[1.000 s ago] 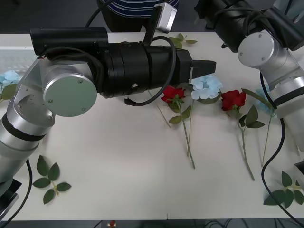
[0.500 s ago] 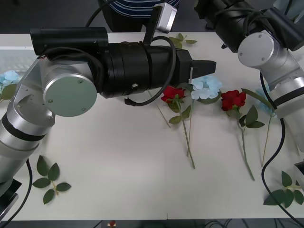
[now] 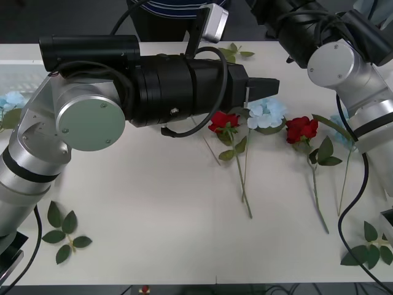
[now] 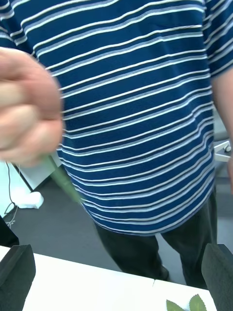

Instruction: Place the red flowers into the right box and the blue flowers into the left box. If a person shows an open palm, hand one flower to the person first, then continue sorting.

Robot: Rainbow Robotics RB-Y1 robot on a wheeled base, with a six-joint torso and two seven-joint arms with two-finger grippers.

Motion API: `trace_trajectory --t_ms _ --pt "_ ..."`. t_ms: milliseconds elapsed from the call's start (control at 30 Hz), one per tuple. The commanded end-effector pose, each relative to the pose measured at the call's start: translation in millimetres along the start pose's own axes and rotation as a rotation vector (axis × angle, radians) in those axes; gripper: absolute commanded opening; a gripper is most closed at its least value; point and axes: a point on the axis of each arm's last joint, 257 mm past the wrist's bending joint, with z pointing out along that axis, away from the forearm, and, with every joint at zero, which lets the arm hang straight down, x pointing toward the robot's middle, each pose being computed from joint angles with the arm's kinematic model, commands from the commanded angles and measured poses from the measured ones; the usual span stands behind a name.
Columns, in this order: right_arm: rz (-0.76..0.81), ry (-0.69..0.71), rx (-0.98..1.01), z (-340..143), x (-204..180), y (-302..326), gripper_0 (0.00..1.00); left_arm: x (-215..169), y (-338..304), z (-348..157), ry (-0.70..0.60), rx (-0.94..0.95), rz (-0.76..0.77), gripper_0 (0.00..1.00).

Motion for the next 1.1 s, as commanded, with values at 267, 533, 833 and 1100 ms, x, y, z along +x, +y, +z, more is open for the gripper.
trace_trajectory --t_ms 267,533,833,1100 --pt "-0.014 0.031 0.0 -4 13 -5 1.0 -12 -12 -4 -0.023 0.018 0.063 1.0" --pt "0.06 0.141 -0.052 -21 7 -18 1.0 -25 -9 -10 -0.047 0.016 0.026 1.0" --pt "0.056 0.539 -0.149 -96 4 -44 1.0 7 46 -6 0.076 -0.142 -0.243 1.0" --pt "0.181 0.947 -0.118 -188 3 -36 1.0 35 112 -5 0.161 -0.395 -0.366 1.0"
